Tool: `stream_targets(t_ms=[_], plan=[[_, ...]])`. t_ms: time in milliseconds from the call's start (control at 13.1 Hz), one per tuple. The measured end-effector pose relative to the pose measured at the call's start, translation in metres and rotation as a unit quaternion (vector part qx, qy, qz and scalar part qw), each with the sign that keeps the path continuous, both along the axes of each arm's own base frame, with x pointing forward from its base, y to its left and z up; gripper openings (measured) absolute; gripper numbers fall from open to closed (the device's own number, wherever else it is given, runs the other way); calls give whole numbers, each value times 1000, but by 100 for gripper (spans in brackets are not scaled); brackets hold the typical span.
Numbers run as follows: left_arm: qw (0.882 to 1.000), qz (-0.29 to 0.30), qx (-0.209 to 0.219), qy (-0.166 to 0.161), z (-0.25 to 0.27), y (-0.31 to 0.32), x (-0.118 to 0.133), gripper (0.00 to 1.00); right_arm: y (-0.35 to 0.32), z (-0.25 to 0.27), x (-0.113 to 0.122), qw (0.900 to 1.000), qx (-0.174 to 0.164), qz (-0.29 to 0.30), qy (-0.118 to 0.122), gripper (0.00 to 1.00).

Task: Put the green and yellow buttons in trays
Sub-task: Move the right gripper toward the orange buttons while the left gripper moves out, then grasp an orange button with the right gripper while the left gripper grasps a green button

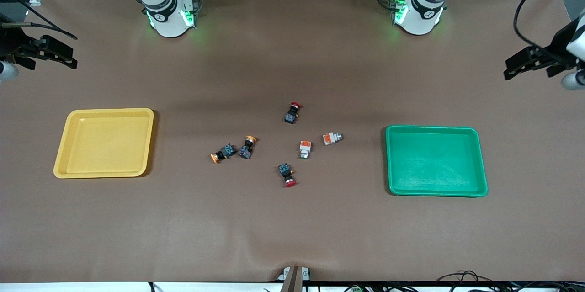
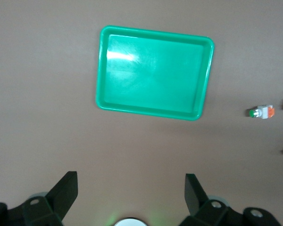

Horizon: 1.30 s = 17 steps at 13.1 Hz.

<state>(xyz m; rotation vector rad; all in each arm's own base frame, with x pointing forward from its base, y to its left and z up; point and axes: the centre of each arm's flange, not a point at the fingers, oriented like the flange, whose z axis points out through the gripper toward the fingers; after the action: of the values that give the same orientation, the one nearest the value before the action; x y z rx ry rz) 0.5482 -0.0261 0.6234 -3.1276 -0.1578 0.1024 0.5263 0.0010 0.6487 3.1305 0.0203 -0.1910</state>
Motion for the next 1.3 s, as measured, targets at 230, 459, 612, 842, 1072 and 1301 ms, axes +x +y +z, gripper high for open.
stream_targets(t_ms=[230,459,612,842,1072,1301], plan=[[1000,20,-1,23,-35,-10,18,100,0,-15,8,1000,0,0,14,100],[999,53,-2,8,-95,-50,37,100,-2,-73,36,998,1,-1,66,100],[996,87,-6,-4,-136,-88,39,100,-3,-96,47,996,2,-1,86,100],[986,164,-15,-5,-176,-151,34,100,-1,-103,49,996,1,-4,93,100],[984,175,-22,9,-221,-204,30,100,10,-128,55,993,3,-42,109,100],[992,122,4,24,-282,-252,19,100,20,-170,63,986,18,-121,116,100]])
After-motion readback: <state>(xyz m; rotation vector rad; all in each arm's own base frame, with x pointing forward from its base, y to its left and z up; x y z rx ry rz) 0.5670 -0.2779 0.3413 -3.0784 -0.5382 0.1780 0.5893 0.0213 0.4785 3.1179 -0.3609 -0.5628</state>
